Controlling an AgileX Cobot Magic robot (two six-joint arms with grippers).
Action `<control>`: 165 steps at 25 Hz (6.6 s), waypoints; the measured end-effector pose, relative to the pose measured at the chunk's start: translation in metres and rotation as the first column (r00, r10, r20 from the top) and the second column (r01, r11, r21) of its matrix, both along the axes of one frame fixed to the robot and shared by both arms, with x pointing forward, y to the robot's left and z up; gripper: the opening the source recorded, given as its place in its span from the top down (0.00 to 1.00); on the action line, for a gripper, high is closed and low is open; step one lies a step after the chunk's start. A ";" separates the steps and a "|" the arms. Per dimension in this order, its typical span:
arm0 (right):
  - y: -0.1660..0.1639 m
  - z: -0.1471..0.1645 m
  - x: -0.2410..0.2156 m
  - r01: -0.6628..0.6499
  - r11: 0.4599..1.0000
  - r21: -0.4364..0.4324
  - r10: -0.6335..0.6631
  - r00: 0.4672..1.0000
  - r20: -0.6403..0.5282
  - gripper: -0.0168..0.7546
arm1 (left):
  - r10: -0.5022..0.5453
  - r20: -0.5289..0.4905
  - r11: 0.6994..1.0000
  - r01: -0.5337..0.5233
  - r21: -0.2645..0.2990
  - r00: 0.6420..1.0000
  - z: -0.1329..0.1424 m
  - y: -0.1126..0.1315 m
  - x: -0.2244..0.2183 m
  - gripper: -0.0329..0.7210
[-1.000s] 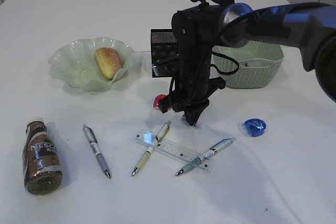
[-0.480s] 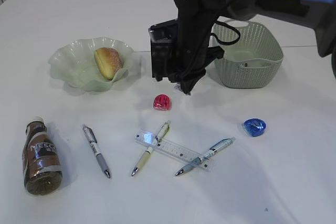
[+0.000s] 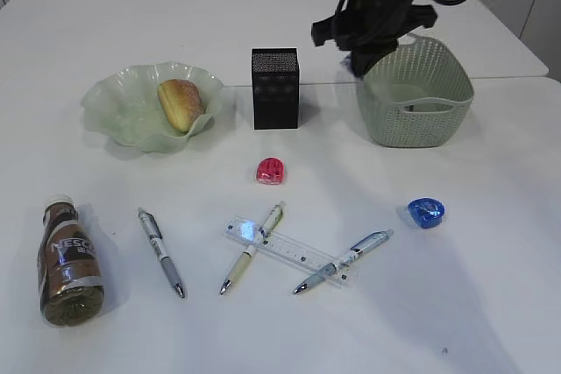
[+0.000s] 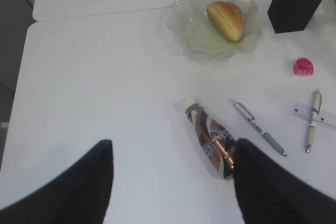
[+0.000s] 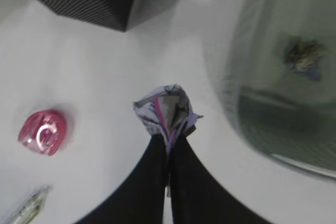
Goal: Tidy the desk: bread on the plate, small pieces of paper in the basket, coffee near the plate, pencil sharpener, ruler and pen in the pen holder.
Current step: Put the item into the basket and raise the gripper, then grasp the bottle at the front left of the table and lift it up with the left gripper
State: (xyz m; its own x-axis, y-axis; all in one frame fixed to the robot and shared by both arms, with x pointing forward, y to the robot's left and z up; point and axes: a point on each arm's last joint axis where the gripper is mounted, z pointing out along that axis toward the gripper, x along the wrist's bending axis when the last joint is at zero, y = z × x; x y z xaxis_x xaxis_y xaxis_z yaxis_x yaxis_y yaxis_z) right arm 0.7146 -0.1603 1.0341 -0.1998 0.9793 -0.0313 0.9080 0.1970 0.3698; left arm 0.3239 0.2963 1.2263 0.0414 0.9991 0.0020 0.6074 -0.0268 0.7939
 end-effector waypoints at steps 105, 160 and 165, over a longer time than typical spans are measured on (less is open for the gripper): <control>-0.114 0.147 -0.264 0.166 0.967 0.191 -0.195 0.971 0.141 0.43 | 0.183 -0.752 0.931 -0.358 -0.075 0.633 -0.229 -0.060 0.252 0.24; -0.097 0.136 -0.253 0.093 0.988 0.121 -0.107 0.988 0.112 0.43 | 0.268 -0.836 0.926 -0.367 0.087 0.478 -0.326 -0.058 0.273 0.63; -0.096 0.133 -0.250 0.094 0.989 0.118 -0.107 0.989 0.102 0.43 | 0.255 -0.838 0.941 -0.322 0.101 0.483 -0.325 -0.057 0.273 0.63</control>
State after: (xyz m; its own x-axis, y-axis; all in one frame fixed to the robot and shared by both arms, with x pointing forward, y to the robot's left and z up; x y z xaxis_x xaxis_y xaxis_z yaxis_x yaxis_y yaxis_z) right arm 0.4645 -0.2566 1.1675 -0.1016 0.9927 0.0643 0.8749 0.0584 0.4808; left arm 0.5965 0.2393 0.9008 -0.3003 0.9515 0.0668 0.9485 0.3053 -0.0850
